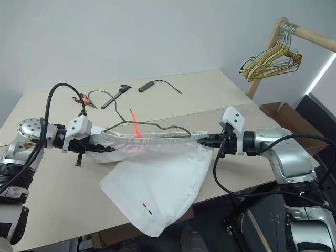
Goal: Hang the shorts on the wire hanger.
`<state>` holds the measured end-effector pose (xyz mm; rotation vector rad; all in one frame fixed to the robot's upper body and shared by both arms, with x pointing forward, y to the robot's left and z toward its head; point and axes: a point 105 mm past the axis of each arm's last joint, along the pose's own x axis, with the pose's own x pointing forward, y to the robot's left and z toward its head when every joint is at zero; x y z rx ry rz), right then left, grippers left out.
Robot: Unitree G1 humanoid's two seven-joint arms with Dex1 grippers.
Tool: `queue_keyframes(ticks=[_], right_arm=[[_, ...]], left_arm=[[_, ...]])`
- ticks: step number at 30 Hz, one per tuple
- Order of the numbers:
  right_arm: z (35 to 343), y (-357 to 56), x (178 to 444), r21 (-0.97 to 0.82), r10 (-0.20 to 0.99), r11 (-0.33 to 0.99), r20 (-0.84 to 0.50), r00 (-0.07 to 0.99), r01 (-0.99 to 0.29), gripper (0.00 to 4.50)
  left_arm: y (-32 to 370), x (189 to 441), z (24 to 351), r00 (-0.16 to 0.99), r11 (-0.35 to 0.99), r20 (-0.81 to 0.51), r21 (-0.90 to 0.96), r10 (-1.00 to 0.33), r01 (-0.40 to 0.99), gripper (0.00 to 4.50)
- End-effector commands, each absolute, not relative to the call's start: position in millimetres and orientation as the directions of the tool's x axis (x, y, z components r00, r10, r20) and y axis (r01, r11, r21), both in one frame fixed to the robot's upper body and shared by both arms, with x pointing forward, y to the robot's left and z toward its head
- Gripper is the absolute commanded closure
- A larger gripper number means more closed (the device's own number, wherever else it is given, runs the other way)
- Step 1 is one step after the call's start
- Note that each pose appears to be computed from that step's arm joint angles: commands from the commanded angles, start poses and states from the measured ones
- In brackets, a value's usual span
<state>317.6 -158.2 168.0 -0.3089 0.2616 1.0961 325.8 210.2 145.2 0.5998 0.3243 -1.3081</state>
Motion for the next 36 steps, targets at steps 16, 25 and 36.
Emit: queue_keyframes(ticks=[16,25,36], right_arm=[[182,-177,321,-0.157,0.801,0.464,-0.346,0.488,-0.872,4.47],[185,-177,321,-0.158,0.805,0.457,-0.344,0.483,-0.875,4.47],[190,-148,315,-0.211,0.841,0.391,-0.313,0.441,-0.896,4.47]], left_arm=[[226,321,153,0.277,0.196,-0.49,0.211,-0.827,0.958,4.5],[236,323,133,0.321,0.172,-0.638,0.286,-0.7,0.943,4.5],[221,331,126,0.32,0.105,-0.685,0.337,-0.654,0.936,4.5]])
